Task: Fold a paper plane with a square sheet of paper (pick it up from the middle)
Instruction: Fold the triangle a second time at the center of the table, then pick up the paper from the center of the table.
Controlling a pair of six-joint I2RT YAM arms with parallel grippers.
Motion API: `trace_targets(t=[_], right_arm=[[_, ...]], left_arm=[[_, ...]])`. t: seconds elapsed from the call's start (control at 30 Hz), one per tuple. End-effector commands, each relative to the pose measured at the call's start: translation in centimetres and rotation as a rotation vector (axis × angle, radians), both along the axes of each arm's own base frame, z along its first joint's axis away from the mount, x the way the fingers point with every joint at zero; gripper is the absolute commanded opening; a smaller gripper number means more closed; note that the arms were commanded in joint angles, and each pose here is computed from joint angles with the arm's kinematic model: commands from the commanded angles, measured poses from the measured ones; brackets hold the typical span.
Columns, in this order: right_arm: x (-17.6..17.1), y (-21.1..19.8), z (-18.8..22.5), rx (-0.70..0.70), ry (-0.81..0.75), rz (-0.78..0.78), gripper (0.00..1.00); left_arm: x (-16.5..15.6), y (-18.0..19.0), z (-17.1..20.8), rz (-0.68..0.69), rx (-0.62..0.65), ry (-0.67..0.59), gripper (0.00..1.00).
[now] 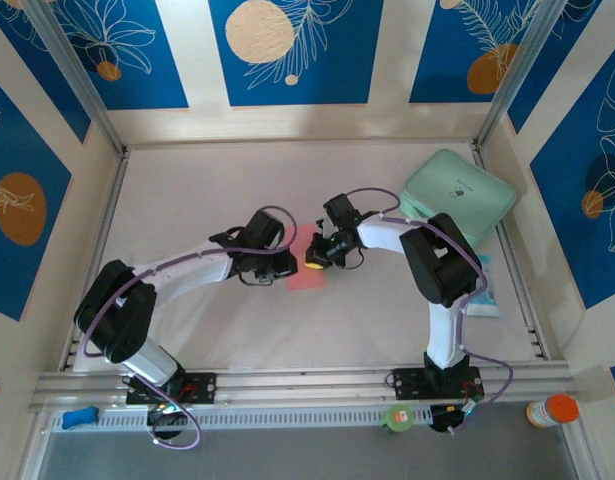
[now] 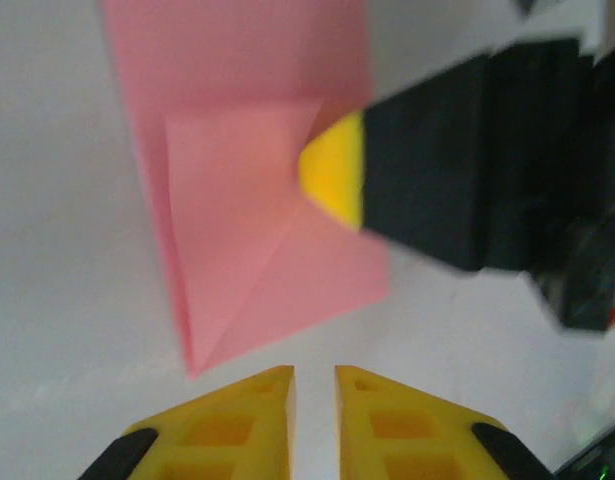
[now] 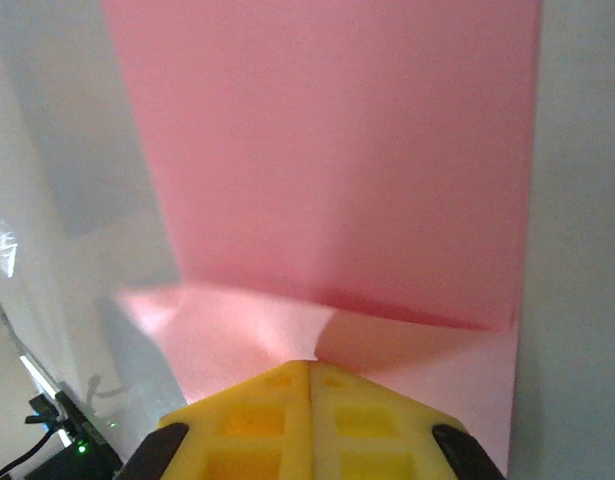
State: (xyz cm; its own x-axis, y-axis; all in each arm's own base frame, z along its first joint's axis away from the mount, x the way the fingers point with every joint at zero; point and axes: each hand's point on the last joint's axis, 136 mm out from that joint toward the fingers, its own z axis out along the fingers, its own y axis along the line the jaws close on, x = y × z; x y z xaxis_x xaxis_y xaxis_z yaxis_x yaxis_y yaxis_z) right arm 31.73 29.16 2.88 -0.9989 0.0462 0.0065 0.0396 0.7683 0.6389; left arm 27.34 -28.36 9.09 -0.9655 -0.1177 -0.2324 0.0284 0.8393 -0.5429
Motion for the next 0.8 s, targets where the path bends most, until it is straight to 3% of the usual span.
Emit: trace_targets(t=[0.0, 0.13, 0.2, 0.4, 0.57, 0.77], right_arm=[[0.4, 0.1, 3.8, 0.058, -0.051, 0.011, 0.08], [0.6, -0.7, 4.1, 0.038, -0.059, 0.020, 0.12], [0.6, -1.0, 4.2, 0.032, -0.047, 0.010, 0.15], [1.0, -2.5, 4.6, 0.025, -0.022, -0.122, 0.34], [1.1, -3.2, 4.6, 0.012, 0.004, -0.188, 0.42], [0.9, -4.2, 3.8, -0.021, 0.032, -0.242, 0.44]], left_arm=[[0.8, 0.1, 0.1, 0.070, 0.012, -0.012, 0.23], [0.3, 1.5, 0.2, 0.147, 0.034, 0.000, 0.28], [0.0, 1.8, 0.5, 0.149, 0.028, -0.010, 0.36], [0.2, 0.6, 0.7, 0.111, -0.058, -0.050, 0.47], [0.9, -1.8, 1.6, 0.070, -0.159, -0.060, 0.42], [2.3, -2.4, 0.6, 0.075, -0.107, -0.057, 0.33]])
